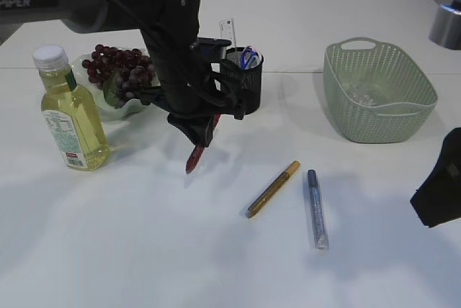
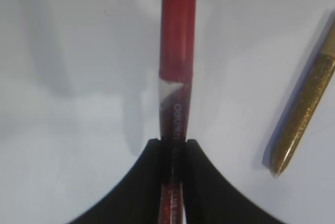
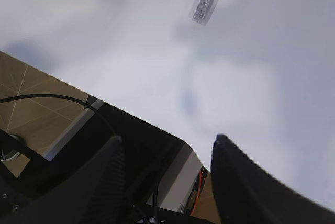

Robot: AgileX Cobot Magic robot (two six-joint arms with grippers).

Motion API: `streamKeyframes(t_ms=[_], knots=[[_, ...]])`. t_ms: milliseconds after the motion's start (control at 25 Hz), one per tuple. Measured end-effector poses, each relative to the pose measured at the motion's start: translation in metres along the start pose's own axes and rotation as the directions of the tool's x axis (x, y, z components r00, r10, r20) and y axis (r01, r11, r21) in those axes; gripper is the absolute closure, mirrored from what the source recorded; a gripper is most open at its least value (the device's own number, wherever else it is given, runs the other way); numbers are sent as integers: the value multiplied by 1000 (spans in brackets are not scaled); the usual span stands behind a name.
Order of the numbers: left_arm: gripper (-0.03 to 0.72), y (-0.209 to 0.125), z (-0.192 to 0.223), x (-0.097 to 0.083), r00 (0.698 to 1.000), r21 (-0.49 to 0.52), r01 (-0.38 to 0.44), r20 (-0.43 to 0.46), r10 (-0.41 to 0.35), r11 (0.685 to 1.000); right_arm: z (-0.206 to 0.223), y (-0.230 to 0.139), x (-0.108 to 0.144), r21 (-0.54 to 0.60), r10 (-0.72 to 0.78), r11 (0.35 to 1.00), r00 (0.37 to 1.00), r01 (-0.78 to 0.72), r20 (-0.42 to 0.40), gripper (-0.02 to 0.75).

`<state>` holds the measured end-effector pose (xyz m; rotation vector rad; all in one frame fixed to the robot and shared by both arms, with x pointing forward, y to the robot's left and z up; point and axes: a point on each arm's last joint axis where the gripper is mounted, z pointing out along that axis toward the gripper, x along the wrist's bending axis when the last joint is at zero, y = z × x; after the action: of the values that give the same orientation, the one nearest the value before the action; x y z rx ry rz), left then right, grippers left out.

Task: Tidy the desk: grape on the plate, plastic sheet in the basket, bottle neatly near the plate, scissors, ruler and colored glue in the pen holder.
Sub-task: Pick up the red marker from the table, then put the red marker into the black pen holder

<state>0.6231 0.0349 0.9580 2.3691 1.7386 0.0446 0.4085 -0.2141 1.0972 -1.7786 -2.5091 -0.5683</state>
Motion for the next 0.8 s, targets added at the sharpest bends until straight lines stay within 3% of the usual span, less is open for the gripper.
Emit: streamKeyframes(t_ms=[240, 360, 560, 800], knots=[[608, -16, -28, 7, 1000, -212, -18, 21, 23, 977, 0, 0, 0, 0, 0, 1000, 1000, 0, 0, 315], [608, -20, -45, 9, 997, -381, -28, 50, 51, 924, 0, 0, 0, 0, 0, 1000, 1000, 0, 0, 315], [608, -9, -54, 6, 991, -596, -37, 81, 106, 802, 0, 0, 0, 0, 0, 1000, 1000, 0, 0, 315], [608, 13, -55, -1, 976, -805, -27, 108, 190, 592, 0, 0, 0, 0, 0, 1000, 1000, 0, 0, 315]])
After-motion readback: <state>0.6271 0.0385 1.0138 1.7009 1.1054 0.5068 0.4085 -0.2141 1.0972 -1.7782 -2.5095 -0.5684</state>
